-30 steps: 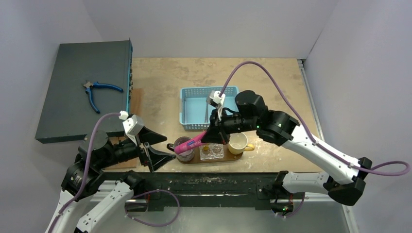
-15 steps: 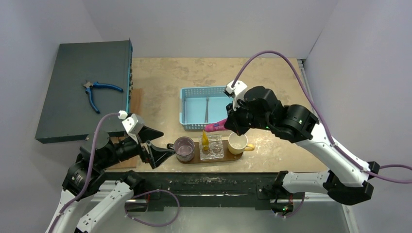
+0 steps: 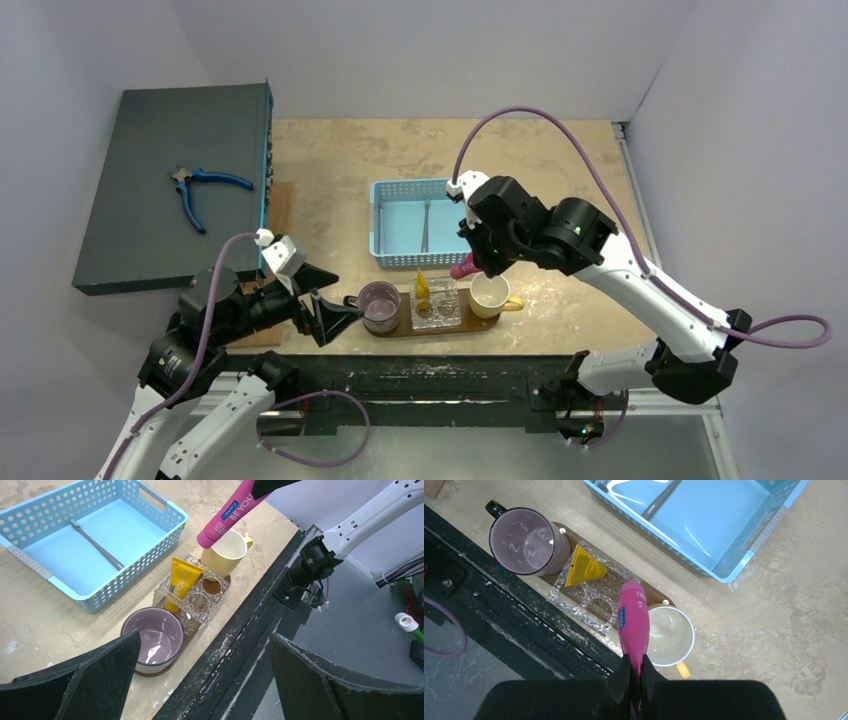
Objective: Prepare toiletry sets of a toothbrush and toothpaste on the tray
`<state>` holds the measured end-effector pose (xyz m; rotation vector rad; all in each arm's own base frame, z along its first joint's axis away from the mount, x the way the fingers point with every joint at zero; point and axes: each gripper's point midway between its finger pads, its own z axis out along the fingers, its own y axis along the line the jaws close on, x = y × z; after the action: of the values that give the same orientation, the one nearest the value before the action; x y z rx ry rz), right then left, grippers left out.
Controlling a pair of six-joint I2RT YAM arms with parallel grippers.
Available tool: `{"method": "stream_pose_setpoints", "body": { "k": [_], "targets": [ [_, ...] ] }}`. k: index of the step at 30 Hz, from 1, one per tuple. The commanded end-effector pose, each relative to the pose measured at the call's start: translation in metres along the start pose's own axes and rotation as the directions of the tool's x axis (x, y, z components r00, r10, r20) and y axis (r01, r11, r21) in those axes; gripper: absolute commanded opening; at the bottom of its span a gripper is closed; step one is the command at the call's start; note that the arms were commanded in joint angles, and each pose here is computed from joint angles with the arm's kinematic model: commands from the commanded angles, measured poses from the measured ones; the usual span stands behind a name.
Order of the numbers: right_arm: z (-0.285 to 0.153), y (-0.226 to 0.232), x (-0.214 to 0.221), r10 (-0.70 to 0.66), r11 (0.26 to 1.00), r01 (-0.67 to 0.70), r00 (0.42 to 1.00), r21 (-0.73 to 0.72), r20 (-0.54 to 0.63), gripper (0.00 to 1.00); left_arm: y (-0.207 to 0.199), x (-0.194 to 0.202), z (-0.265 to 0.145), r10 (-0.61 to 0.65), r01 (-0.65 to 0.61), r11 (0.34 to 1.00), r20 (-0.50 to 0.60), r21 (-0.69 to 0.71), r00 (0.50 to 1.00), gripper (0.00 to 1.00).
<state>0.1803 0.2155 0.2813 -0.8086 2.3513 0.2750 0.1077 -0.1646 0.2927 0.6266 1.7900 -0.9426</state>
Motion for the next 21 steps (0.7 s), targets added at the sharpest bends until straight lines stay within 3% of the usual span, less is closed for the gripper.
{"method": "stream_pose_setpoints", "body": {
  "k": [1, 21],
  "targets": [
    [-0.006, 0.005, -0.016, 0.003, 1.0, -0.002, 0.999, -0.023, 0.035, 0.0, 0.0, -0.003, 0.0, 0.027, -0.027, 1.0, 0.021, 0.007, 0.999, 1.0],
    [0.032, 0.036, -0.017, -0.065, 0.996, 0.061, 0.996, -0.062, -0.06, 0.0, 0.0, 0.001, -0.006, 0.039, -0.039, 0.999, 0.03, -0.005, 0.999, 1.0]
  ]
}}
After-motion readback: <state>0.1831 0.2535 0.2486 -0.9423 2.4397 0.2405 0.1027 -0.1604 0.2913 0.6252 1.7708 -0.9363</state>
